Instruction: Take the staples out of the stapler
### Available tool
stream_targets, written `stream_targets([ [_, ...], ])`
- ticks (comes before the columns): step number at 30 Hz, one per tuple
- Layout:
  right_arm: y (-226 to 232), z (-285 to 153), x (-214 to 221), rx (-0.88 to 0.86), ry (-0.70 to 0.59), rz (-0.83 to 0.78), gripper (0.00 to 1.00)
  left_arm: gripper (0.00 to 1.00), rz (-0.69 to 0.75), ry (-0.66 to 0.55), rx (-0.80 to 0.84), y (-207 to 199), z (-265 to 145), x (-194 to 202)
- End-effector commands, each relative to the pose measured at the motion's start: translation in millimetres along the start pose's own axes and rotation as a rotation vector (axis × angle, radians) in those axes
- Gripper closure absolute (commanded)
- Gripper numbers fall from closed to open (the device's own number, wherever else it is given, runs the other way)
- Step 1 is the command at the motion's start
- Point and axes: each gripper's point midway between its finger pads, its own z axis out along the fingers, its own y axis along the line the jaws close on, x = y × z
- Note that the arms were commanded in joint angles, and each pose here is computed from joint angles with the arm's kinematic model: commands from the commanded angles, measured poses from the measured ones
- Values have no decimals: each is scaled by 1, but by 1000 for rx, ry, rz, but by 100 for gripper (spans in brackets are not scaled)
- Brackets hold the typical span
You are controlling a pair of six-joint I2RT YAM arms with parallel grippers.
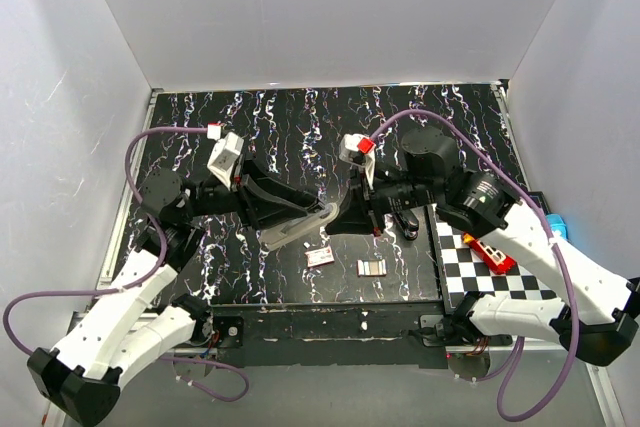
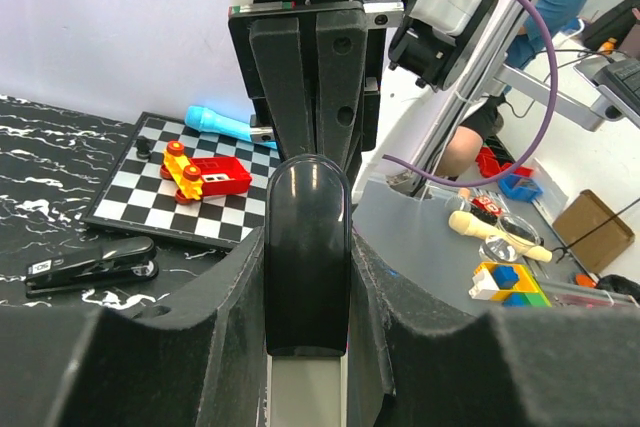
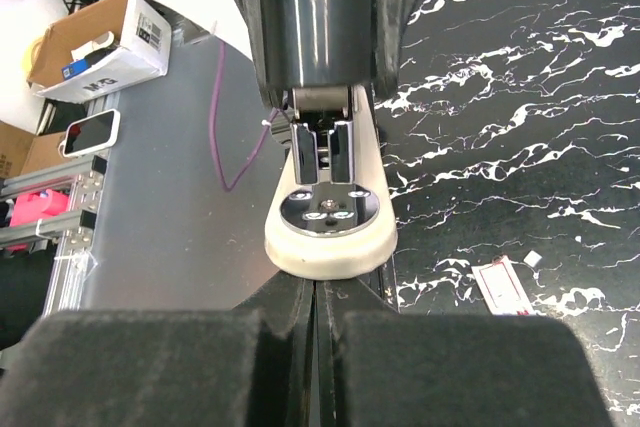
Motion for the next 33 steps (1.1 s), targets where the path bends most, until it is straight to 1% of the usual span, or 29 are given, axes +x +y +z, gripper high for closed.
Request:
stream_targets([
  [1, 12, -1, -31, -52, -64, -79, 99, 100, 24, -26, 67, -9, 3, -9],
  [7, 14, 5, -51, -82, -73, -109, 99, 100, -21, 27, 90, 1, 6, 9],
  [11, 17, 6, -63, -102, -65, -152, 99, 100, -68, 94, 162, 0, 8, 23],
  [15, 17, 9, -64, -129, -16, -156, 99, 100, -102, 182, 258, -8, 12, 39],
  [16, 17, 10, -63, -144, -5, -178, 99, 100, -104, 201, 277, -10, 14, 42],
  [19, 21, 11, -61, -187, 21, -188, 99, 100, -116, 246, 313, -12, 18, 50],
  [26, 26, 19, -51, -269, 88, -172, 99, 100, -117, 264, 347, -15, 26, 54],
  [33, 20, 36, -39, -281, 117, -155, 99, 100, -106, 268, 364, -19, 30, 50],
])
